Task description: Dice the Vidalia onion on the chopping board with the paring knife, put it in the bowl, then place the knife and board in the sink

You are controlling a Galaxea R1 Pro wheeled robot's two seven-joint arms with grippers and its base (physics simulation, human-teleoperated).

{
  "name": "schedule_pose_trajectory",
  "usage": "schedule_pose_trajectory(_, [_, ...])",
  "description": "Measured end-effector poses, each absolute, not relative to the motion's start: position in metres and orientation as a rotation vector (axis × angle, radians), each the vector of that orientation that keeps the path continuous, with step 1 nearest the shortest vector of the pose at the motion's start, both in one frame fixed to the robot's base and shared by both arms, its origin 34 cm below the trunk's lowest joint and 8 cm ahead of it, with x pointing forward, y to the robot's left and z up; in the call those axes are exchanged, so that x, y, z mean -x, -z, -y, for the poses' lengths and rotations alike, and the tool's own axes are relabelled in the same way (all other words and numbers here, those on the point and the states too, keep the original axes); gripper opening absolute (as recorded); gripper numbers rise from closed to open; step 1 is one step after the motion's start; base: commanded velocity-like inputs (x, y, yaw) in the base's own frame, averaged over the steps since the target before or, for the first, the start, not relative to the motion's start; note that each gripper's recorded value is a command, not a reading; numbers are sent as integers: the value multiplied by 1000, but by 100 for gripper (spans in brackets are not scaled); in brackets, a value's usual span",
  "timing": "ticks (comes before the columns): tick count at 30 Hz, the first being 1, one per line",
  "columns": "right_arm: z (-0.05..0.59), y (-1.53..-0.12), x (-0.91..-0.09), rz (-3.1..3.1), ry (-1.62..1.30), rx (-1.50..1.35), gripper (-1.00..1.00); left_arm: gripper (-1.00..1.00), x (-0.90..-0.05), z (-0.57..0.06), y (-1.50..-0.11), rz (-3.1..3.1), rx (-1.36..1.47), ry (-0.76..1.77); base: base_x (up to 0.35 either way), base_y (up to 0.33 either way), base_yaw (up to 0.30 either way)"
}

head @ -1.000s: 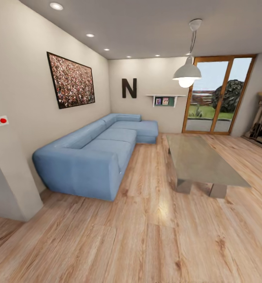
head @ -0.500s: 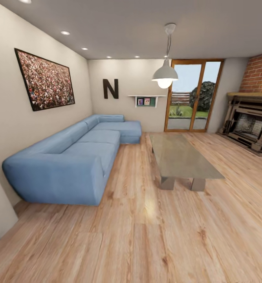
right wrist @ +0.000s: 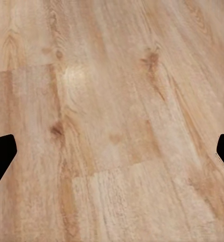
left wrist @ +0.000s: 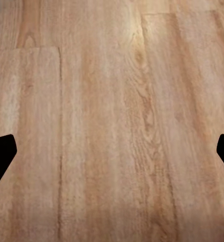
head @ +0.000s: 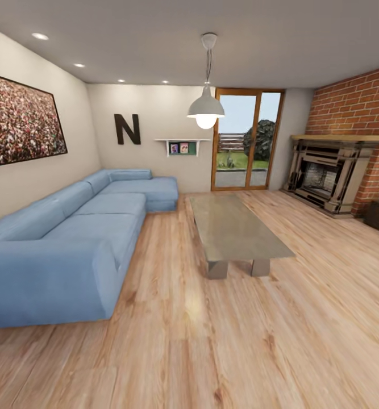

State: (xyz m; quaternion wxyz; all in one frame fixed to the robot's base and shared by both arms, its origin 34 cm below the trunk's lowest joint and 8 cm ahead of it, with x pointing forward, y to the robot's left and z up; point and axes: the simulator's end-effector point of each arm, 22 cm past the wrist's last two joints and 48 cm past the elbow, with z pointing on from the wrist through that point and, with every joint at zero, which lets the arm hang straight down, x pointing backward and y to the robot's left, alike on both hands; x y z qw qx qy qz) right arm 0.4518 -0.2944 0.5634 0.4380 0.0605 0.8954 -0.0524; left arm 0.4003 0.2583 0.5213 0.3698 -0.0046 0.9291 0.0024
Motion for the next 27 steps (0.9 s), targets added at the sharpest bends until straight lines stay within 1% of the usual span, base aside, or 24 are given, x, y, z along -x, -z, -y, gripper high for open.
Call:
schedule_pose_trajectory(13, [294, -564, -453, -2223, 130, -150, 100, 100, -401, -257, -522, -2380, 7, -4, 345, -4, -297])
schedule_pose_trajectory(27, [293, -564, -452, -2225, 129, -151, 100, 100, -399, -257, -521, -2386, 3, -3, 345, -111, -286])
